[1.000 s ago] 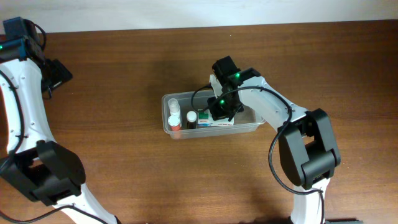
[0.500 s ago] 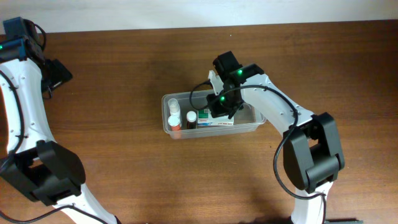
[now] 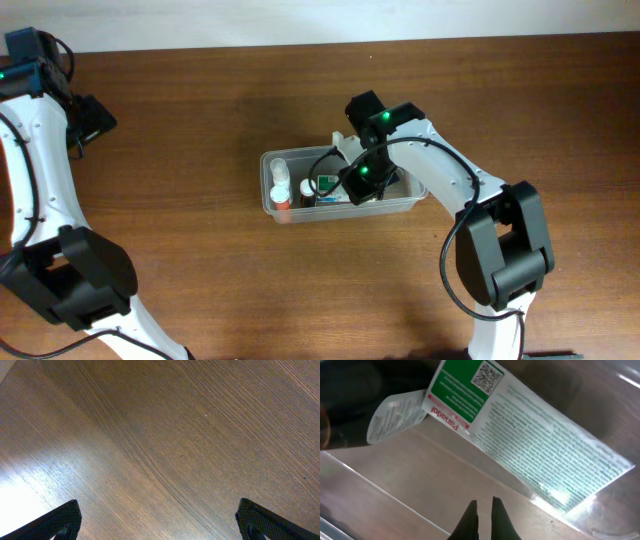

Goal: Pack container

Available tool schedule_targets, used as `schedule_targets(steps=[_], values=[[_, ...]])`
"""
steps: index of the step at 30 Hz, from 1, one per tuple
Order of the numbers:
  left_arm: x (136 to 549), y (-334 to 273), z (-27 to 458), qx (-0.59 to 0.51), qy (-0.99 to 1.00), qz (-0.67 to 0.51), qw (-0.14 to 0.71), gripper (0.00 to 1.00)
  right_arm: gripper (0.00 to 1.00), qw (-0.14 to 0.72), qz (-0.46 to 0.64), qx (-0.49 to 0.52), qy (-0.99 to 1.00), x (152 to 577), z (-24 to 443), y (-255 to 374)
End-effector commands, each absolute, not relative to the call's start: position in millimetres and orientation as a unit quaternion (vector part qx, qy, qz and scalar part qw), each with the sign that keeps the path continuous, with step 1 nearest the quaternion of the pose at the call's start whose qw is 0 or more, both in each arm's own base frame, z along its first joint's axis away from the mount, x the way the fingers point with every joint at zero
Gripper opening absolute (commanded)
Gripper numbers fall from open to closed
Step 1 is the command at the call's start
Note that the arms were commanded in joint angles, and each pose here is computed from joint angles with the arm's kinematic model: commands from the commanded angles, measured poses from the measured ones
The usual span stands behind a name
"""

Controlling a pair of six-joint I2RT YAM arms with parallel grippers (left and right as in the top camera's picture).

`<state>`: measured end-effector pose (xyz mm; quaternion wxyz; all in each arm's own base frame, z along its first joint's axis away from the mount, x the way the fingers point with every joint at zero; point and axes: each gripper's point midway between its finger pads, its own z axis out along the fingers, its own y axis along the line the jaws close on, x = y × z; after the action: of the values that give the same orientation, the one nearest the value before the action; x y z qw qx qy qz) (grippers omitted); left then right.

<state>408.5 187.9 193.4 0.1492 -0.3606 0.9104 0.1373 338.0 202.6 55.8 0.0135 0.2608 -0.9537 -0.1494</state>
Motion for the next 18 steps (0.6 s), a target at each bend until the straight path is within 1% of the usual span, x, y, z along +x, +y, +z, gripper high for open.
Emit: schedule_targets(steps=[1, 6, 12, 18], values=[[410, 190, 195, -0.361, 0.909, 0.141, 0.152, 0.99, 0.04, -0.010, -0.149, 0.292, -0.945, 343, 69, 204], [410, 190, 195, -0.361, 0.909, 0.141, 0.152, 0.99, 0.04, -0.008, -0.149, 0.291, -0.945, 344, 63, 205], [410, 190, 195, -0.361, 0.909, 0.141, 0.152, 1.00, 0.04, 0.013, -0.147, 0.292, -0.945, 343, 44, 204], [410, 190, 195, -0.361, 0.909, 0.141, 0.152, 0.99, 0.04, 0.017, -0.146, 0.302, -0.942, 343, 38, 204]])
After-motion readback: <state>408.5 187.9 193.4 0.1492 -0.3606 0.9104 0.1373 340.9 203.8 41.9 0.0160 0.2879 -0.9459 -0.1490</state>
